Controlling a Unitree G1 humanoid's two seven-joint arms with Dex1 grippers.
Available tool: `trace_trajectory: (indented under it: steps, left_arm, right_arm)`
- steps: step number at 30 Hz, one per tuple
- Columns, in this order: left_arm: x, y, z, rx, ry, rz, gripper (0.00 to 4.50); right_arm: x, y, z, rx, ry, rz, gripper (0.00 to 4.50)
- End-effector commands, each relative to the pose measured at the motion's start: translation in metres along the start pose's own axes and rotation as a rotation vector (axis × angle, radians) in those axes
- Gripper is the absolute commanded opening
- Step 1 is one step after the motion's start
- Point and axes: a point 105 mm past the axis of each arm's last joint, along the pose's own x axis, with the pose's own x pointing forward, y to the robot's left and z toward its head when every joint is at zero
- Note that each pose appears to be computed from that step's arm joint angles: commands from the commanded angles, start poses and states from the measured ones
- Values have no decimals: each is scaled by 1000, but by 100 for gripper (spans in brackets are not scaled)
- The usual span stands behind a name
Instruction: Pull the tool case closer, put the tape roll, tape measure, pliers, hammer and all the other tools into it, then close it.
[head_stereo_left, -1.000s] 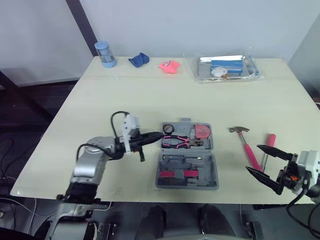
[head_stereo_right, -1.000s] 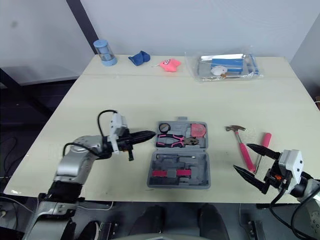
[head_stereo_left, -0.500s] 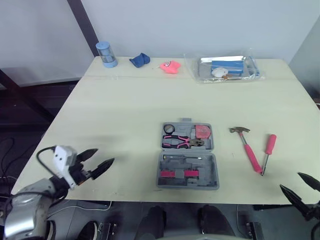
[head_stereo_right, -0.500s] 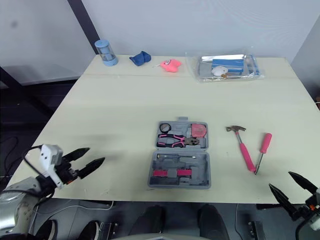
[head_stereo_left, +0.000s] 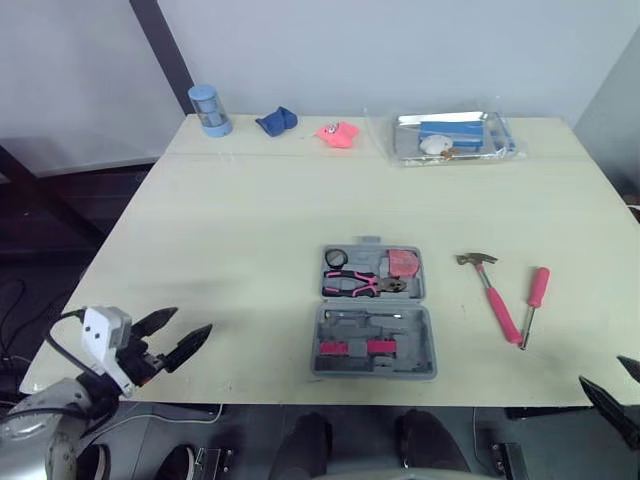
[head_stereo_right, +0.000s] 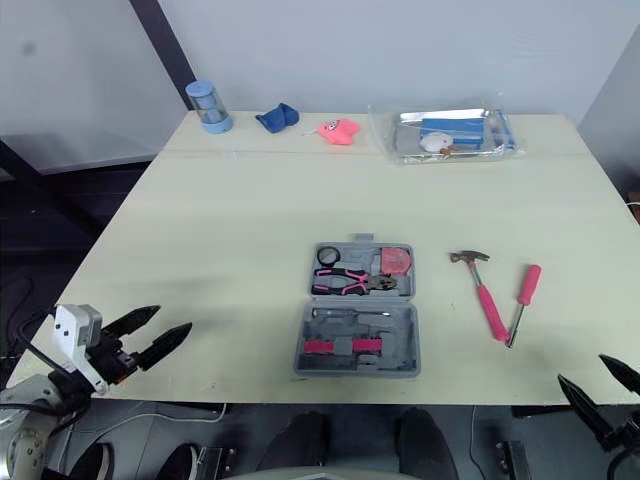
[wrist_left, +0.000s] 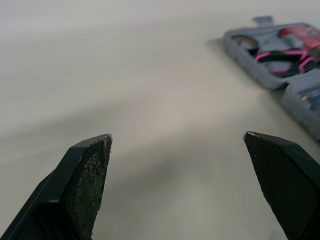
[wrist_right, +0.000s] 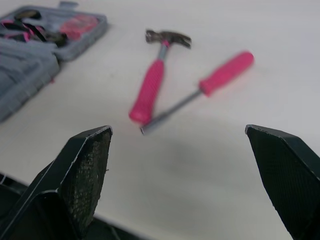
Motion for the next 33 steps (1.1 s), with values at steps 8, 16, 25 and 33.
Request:
trace_trajectory:
  steps: [8,16,25,33]
  left_arm:
    - [34,-47,57,158,-119,-290,448]
    - [46,-85,90,243,-160,-497,448]
    - [53,-113,114,299,-195,-653,448]
    - [56,-118,122,298,-191,-701,450]
  right_arm:
    - [92,9,41,-14,-28,38,450]
    - [158,13,40,2,119,13,450]
    - [192,10,23,63,268,-92,450]
    - [206,5,9,117,343,-184,360]
